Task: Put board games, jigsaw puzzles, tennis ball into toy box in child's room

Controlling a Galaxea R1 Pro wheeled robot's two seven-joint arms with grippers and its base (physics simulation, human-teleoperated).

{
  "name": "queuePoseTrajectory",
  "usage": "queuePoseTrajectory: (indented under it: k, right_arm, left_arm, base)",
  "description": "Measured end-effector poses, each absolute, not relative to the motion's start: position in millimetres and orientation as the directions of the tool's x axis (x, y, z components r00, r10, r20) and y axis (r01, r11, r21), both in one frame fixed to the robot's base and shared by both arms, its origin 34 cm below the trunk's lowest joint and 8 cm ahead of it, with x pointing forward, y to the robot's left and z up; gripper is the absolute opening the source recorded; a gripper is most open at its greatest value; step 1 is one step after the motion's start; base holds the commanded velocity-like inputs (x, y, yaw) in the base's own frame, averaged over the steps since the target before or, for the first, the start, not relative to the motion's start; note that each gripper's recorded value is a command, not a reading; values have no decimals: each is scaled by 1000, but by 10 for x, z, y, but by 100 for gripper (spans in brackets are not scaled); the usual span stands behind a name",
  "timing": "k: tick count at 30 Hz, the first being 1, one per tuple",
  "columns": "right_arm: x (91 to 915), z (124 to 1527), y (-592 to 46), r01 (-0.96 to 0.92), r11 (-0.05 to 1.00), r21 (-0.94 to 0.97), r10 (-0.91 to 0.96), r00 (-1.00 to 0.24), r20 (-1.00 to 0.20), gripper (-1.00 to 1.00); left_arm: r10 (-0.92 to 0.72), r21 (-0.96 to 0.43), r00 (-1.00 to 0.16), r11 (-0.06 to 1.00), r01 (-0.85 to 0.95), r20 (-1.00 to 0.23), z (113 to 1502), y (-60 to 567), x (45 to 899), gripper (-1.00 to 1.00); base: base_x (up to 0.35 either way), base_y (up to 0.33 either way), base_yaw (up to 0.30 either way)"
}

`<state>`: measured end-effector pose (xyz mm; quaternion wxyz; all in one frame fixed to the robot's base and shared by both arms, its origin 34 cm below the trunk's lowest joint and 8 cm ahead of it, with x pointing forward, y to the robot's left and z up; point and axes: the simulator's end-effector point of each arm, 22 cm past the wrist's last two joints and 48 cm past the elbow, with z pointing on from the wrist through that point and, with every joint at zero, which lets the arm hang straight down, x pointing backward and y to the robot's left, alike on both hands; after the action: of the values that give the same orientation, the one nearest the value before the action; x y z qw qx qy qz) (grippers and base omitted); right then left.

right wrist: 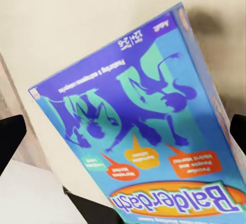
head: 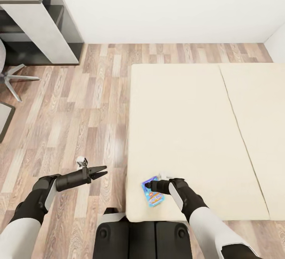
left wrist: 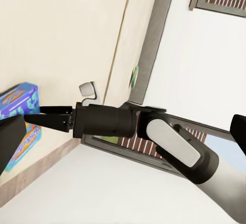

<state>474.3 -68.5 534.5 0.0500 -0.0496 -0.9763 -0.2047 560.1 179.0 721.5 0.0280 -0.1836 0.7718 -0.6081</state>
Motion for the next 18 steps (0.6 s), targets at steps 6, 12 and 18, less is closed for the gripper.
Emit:
queuePoseTrajectory:
  k: [6,12,18]
  right_arm:
    - [4744,5345,-684,118,911,395,77,-990,118,100]
    - [4744,5345,-684,118,911,395,77,-990,118,100]
    - [4738,5346,-684,119,911,395,77,-990,120,100]
  left_arm:
    - [-318,-949,-931,192,-249,180,7217,1790,5603,100]
    - [-319,-949,-931,192,-249,180,7218,1794,5604,100]
    - [-318,-949,-931,191,-249,180,7219,1791,5604,100]
  base:
    - [0,83,0]
    - [0,12,0]
    - [0,1,0]
